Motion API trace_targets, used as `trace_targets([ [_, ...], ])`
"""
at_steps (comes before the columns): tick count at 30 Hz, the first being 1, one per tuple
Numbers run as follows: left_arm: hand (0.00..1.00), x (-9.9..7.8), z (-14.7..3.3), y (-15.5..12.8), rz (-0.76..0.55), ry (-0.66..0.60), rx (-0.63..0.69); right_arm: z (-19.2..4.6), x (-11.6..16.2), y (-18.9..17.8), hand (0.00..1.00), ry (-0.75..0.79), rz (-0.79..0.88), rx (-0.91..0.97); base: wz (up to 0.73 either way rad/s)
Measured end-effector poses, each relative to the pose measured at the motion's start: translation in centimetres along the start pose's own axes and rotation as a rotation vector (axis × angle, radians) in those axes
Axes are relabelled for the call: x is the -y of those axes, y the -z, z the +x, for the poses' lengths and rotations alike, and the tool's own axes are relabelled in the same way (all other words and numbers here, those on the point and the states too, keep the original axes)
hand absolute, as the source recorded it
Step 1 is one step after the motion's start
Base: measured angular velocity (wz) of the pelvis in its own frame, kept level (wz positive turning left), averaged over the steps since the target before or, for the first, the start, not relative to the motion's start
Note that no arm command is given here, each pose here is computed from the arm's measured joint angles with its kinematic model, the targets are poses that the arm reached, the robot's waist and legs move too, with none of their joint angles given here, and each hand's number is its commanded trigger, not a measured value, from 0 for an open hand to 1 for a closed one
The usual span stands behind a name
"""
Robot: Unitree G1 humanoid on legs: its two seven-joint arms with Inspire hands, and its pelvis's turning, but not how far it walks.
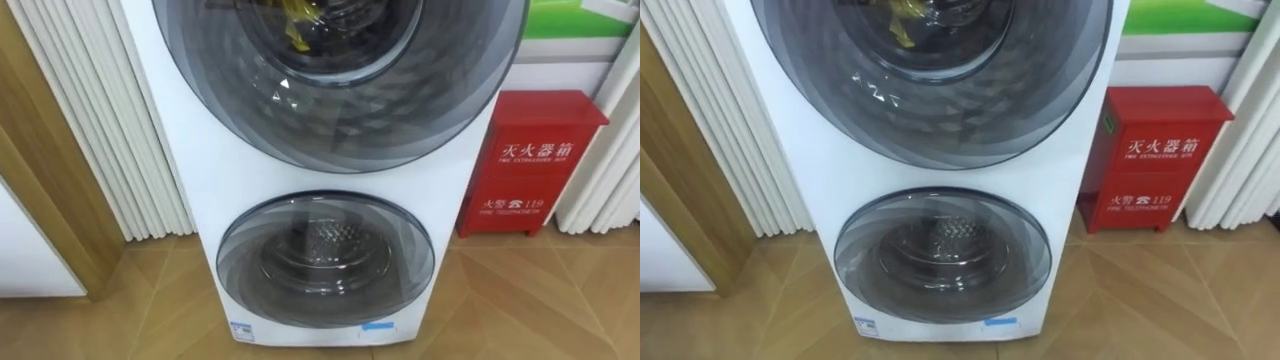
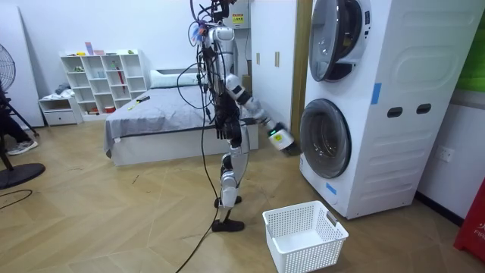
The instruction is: Pick clothes from washing machine
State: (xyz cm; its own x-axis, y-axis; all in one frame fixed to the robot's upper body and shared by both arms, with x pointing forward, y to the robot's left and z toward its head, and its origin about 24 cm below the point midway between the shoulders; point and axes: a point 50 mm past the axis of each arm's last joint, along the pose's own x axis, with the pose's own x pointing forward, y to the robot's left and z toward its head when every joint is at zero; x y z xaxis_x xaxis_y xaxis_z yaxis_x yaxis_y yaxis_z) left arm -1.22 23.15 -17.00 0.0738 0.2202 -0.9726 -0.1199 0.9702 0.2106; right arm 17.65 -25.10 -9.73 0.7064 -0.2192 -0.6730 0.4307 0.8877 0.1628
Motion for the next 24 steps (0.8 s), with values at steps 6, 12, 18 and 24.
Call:
trace_targets([
  [6, 0.0, -1.2, 0.0, -0.6, -0.005, -0.026, 0.025, -1.0, -3.9, -10.7, 0.0, -0.122, -0.049, 0.42, 0.01],
  [12, 0.0, -1.7, -0.1, -0.1, 0.007, -0.037, 0.015, -2.2, -6.1, -14.5, 0.0, -0.147, -0.11, 0.573, 0.0],
  [18, 0.0, -1.6, -0.1, -0.2, 0.039, -0.018, 0.003, -4.2, -8.5, -19.1, 0.0, -0.201, -0.15, 0.762, 0.0],
  [24, 0.0, -1.8, -0.2, 0.2, 0.058, -0.032, -0.007, -5.1, -8.5, -20.9, 0.0, -0.178, -0.165, 0.829, 0.0],
])
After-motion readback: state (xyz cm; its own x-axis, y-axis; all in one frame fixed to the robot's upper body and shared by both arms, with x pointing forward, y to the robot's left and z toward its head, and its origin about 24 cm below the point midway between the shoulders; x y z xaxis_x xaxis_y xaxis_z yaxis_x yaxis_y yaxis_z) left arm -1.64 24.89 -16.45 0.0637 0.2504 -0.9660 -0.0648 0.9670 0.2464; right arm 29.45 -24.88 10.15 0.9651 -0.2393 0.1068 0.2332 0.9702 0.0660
